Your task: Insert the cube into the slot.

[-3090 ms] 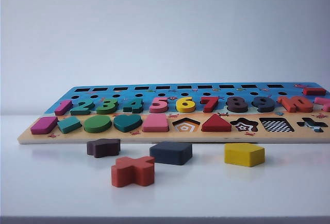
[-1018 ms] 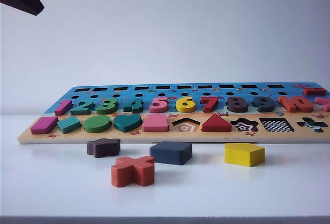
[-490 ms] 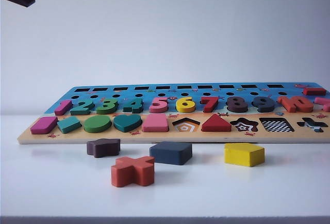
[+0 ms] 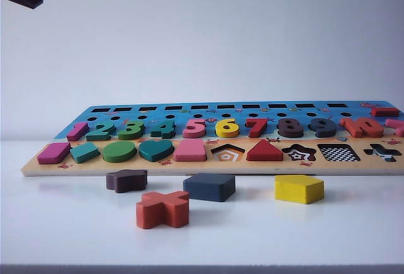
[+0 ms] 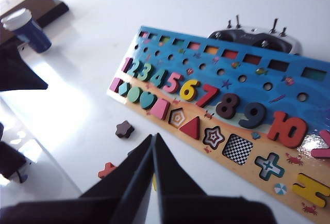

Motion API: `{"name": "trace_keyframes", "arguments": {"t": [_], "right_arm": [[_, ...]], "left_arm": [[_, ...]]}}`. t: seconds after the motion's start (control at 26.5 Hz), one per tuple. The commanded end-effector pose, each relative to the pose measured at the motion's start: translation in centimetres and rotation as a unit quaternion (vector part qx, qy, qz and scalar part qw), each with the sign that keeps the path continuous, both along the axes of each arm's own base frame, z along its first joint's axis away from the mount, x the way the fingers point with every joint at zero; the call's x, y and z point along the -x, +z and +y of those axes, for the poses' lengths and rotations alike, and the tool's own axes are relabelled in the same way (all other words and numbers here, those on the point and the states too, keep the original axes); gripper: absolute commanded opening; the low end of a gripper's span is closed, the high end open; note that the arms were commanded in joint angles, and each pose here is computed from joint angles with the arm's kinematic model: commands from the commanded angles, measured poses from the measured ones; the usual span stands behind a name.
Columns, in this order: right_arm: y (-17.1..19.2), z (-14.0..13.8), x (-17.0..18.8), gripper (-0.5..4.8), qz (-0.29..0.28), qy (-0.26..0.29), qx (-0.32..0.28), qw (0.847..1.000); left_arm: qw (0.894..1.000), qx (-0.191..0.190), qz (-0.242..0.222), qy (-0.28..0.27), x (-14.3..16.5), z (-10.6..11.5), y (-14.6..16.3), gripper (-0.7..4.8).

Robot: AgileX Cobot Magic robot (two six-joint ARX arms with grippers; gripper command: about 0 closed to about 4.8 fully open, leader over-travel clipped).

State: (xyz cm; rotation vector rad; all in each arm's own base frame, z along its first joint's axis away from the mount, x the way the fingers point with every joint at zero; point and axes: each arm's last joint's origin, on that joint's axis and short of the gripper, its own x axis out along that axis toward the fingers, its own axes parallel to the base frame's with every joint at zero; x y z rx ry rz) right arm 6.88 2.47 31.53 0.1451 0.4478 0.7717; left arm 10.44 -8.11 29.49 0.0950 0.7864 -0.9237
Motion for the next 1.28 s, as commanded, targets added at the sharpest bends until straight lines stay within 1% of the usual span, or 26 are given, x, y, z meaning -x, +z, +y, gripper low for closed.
{"name": "trace_keyframes", "arguments": {"t": [0.04, 0.26, 0.41, 0.49, 0.57, 0.75, 0.87, 0.98, 1.13, 1.28], "right_arm": [[0.3, 0.5, -1.2, 0.01, 0.033, 0.033, 0.031, 0.998], [1.0, 1.8, -3.2, 0.02, 0.067, 0.057, 0.101, 0.991], [1.3, 3.7, -4.4, 0.15, 0.106, 0.093, 0.147, 0.979], [1.4, 4.8, -4.8, 0.45, 0.117, 0.114, 0.168, 0.972], [1.6, 6.2, -5.2, 1.0, 0.12, 0.14, 0.189, 0.965], [2.2, 9.3, -5.7, 2.48, 0.118, 0.2, 0.213, 0.949], [2.2, 10.8, -6.0, 3.18, 0.123, 0.225, 0.223, 0.94], [1.3, 12.1, -6.5, 3.53, 0.136, 0.232, 0.248, 0.931], [-0.3, 13.6, -7.7, 3.56, 0.155, 0.217, 0.295, 0.918], [-1.5, 14.7, -8.8, 3.55, 0.168, 0.214, 0.309, 0.911]], "left_arm": [[1.0, 0.005, -0.003, -0.002, -0.1, -0.1, 0.2, 0.1], [1.0, 0.004, -0.003, -0.002, -0.1, -0.1, 0.2, 0.1], [1.0, 0.005, -0.004, -0.002, -0.1, 0.0, 0.2, 0.1], [1.0, 0.005, -0.004, -0.002, -0.1, -0.1, 0.2, 0.1], [1.0, 0.006, -0.006, -0.002, -0.1, -0.1, 0.2, 0.1], [1.0, 0.006, -0.007, -0.002, -0.1, -0.1, 0.2, 0.1], [1.0, 0.006, -0.006, -0.002, -0.1, -0.1, 0.2, 0.1], [1.0, 0.006, -0.006, -0.002, -0.1, -0.1, 0.2, 0.1], [1.0, 0.006, -0.006, -0.002, -0.1, -0.1, 0.2, 0.1], [1.0, 0.006, -0.006, -0.002, -0.1, -0.1, 0.2, 0.1]]}}
